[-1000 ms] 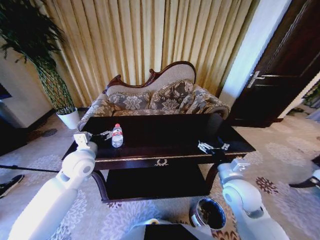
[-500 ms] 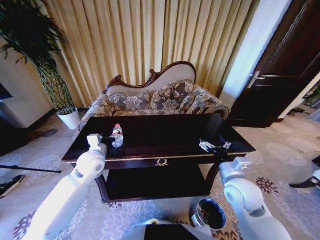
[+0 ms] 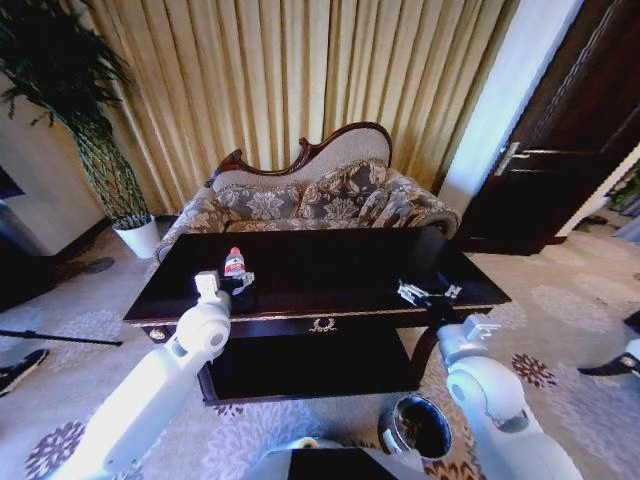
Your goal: Move to the front of the table and place the trash on the table into the trash bin.
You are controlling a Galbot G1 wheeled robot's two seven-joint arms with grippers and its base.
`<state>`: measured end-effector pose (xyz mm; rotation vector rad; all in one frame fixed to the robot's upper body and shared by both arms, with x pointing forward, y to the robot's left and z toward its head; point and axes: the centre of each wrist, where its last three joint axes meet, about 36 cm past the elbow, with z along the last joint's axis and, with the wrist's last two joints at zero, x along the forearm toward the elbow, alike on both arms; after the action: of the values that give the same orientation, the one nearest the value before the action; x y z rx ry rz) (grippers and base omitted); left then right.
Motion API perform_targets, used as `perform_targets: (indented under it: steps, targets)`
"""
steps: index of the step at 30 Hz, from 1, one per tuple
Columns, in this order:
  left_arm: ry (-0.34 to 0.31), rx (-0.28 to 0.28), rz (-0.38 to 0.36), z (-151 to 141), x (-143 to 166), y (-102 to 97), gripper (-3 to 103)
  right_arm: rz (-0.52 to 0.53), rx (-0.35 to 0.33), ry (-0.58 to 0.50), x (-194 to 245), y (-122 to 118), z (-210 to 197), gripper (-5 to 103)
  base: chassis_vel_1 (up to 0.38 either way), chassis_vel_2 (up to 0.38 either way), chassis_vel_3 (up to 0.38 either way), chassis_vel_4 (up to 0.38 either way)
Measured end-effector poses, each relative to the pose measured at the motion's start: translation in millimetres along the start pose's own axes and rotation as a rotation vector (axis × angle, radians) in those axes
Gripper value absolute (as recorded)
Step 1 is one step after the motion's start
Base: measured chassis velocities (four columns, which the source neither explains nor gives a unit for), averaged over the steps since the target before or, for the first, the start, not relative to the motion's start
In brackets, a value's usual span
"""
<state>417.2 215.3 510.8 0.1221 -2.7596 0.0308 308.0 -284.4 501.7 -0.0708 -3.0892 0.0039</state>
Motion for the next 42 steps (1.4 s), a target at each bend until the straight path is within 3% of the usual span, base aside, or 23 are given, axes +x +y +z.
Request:
perform_targets:
  steps: [11,12,14,20,23,27,28,30,32,33,34,36,37,38,39,40,42]
  targets:
    - [0.042,0.02,-0.008,10.4,-4.9,-0.9,101,0.001,0.0,0.004,-1.3,-0.6,1.5,100,0.0,0.0,0.0,0.0]
    - [0.041,0.023,-0.008,10.5,-5.1,-0.7,92,0.001,0.0,0.004,-1.3,-0.7,1.6,100,0.0,0.0,0.0,0.0]
    - [0.04,0.024,-0.008,10.5,-5.1,-0.6,92,0.001,-0.001,0.004,-1.4,-0.7,1.6,100,0.0,0.0,0.0,0.0]
    - [0.032,0.024,0.003,9.1,-4.0,0.9,64,0.005,-0.002,0.012,-2.4,-1.6,4.3,100,0.0,0.0,0.0,0.0]
    - [0.009,0.0,0.018,9.6,-3.8,3.4,61,0.006,-0.002,0.013,-2.4,-1.8,4.5,100,0.0,0.0,0.0,0.0]
    - [-0.149,-0.148,0.08,20.5,-10.5,20.1,47,0.002,0.0,0.006,-2.5,-1.3,2.4,100,0.0,0.0,0.0,0.0]
    - [-0.149,-0.148,0.08,20.5,-10.5,20.1,47,0.002,0.0,0.006,-2.5,-1.3,2.4,100,0.0,0.0,0.0,0.0]
    - [-0.215,-0.197,0.096,23.8,-14.7,27.3,44,-0.001,0.001,0.004,-2.9,-0.9,1.6,100,0.0,0.0,0.0,0.0]
    - [-0.372,-0.325,0.12,30.3,-27.0,44.2,38,-0.016,-0.004,0.004,-4.1,1.0,0.8,100,0.0,0.0,0.0,0.0]
    - [-0.372,-0.325,0.12,30.3,-27.0,44.2,38,-0.016,-0.004,0.004,-4.1,1.0,0.8,100,0.0,0.0,0.0,0.0]
    - [-0.423,-0.371,0.13,31.6,-31.8,50.4,36,-0.025,-0.013,0.005,-4.8,2.1,0.1,100,0.0,0.0,0.0,0.0]
    - [-0.541,-0.503,0.183,30.8,-45.1,68.1,36,-0.065,-0.06,0.012,-6.1,6.0,-6.7,100,0.0,0.0,0.0,0.0]
    - [-0.621,-0.6,0.23,27.4,-54.1,79.3,36,-0.101,-0.116,0.023,-7.1,9.6,-15.8,100,0.0,0.0,0.0,0.0]
    - [-0.669,-0.662,0.256,24.7,-59.4,85.4,36,-0.128,-0.158,0.031,-7.8,11.8,-22.2,100,0.0,0.0,0.0,0.0]
    - [-0.669,-0.662,0.256,24.7,-59.4,85.4,36,-0.128,-0.158,0.031,-7.8,11.8,-22.2,100,0.0,0.0,0.0,0.0]
    - [-0.71,-0.719,0.274,22.3,-64.5,90.4,36,-0.158,-0.201,0.041,-9.1,13.4,-28.4,100,0.0,0.0,0.0,0.0]
    - [-0.867,-0.918,0.334,8.1,-84.7,103.3,36,-0.279,-0.348,0.065,-15.6,16.3,-47.4,100,0.0,0.0,0.0,0.0]
